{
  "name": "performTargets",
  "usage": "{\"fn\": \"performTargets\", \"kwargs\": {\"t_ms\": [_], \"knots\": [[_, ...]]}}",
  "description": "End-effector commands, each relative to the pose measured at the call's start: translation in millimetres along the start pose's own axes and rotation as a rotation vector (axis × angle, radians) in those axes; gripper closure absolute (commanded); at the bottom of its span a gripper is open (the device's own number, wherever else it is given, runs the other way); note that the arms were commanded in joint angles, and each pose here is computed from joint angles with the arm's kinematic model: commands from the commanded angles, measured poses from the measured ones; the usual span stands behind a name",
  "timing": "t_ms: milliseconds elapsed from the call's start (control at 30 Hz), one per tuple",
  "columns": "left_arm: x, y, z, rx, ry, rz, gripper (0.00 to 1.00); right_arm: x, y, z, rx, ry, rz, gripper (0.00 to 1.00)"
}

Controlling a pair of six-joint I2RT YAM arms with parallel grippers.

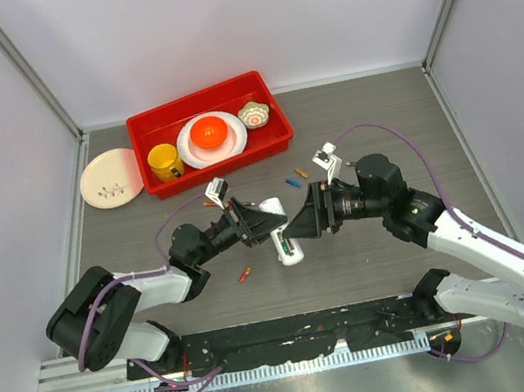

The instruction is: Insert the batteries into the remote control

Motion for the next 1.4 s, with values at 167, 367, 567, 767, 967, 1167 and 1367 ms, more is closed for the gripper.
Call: {"fn": "performTargets", "kwargs": {"t_ms": [167,367,567,767,967,1167,1367], "knots": [[-0.7,-57.9,8.4,-0.126,0.046,0.253,1.0,2.7,14.6,2.3,0.058,0.006,-0.127,0.31],[-1.4,-58.1,7.3,-0.124,0.043,0.254,1.0,-0.2,11.0,10.3,0.045,0.041,-0.14,0.32],[-1.5,-56.5,7.7,-0.123,0.045,0.249,1.0,-3.4,8.8,11.8,0.031,0.052,-0.143,0.32],[-0.7,-57.0,8.1,-0.124,0.044,0.251,1.0,-7.3,9.2,11.0,0.009,0.052,-0.163,0.34],[-0.4,-57.0,8.2,-0.125,0.044,0.251,1.0,-9.9,5.9,14.5,-0.007,0.065,-0.162,0.38],[0.0,-57.0,8.5,-0.124,0.044,0.251,1.0,-12.4,3.1,16.0,-0.019,0.075,-0.157,0.41],[0.8,-57.4,9.0,-0.126,0.044,0.252,1.0,-14.5,1.3,16.4,-0.027,0.079,-0.154,0.43]]}}
Point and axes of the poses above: each gripper's point midway between its finger pads, its own x axis back along the fingers, its own y axis along the line the jaws close on, z = x × y, the point moved 3 cm from there along x, back along the fingers, and after that the axes turned 13 degrees about x, right-handed, at the moved point
